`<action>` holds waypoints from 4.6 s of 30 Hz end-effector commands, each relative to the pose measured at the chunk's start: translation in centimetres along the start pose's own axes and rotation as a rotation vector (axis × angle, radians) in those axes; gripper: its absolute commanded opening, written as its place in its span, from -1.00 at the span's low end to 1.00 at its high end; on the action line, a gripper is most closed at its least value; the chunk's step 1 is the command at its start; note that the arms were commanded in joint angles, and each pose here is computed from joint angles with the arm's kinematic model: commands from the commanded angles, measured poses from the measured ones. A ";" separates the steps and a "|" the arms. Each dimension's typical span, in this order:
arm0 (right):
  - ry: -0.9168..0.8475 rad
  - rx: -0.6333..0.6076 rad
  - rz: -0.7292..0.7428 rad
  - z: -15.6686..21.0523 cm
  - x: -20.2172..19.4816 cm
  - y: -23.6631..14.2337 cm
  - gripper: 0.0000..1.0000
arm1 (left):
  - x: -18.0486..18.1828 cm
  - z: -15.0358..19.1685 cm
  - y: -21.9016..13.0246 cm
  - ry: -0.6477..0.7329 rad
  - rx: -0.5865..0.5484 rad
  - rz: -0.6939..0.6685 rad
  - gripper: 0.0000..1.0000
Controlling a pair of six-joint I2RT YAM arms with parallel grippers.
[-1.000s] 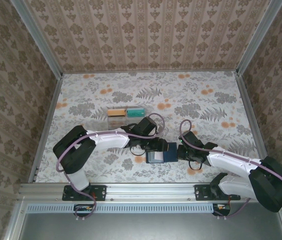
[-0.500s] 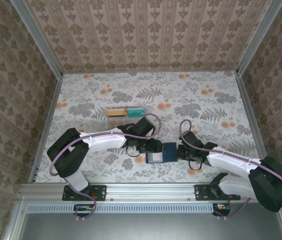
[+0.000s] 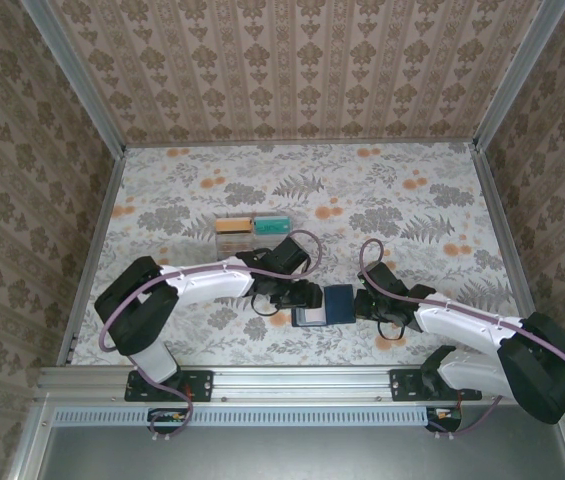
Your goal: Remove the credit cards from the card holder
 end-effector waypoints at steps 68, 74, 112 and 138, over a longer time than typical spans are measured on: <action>0.101 -0.139 -0.343 0.4 1.6 -3.7 -0.78 | -6.4 -2.5 5.0 0.074 0.139 0.168 0.24; 0.111 -0.151 -0.334 0.6 1.3 -4.3 -0.53 | -5.9 -2.9 5.4 0.050 0.130 0.142 0.24; 0.046 -0.062 -0.137 2.4 1.2 0.7 -0.83 | -5.6 -5.0 0.1 0.025 0.004 0.119 0.33; 0.013 -0.034 -0.131 2.0 1.8 1.0 -0.80 | 2.1 -0.4 -1.7 -0.177 -0.072 0.037 0.30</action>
Point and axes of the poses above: each hand's point on the last joint's axis, 136 mm out from that joint toward the fingers, its own y axis out along the fingers, its own x axis along the line the jaws close on, z = x × y, the point moved 7 cm from there along -y, back along the fingers, and after that the axes turned 11 degrees about -y, right-handed, at the moved point
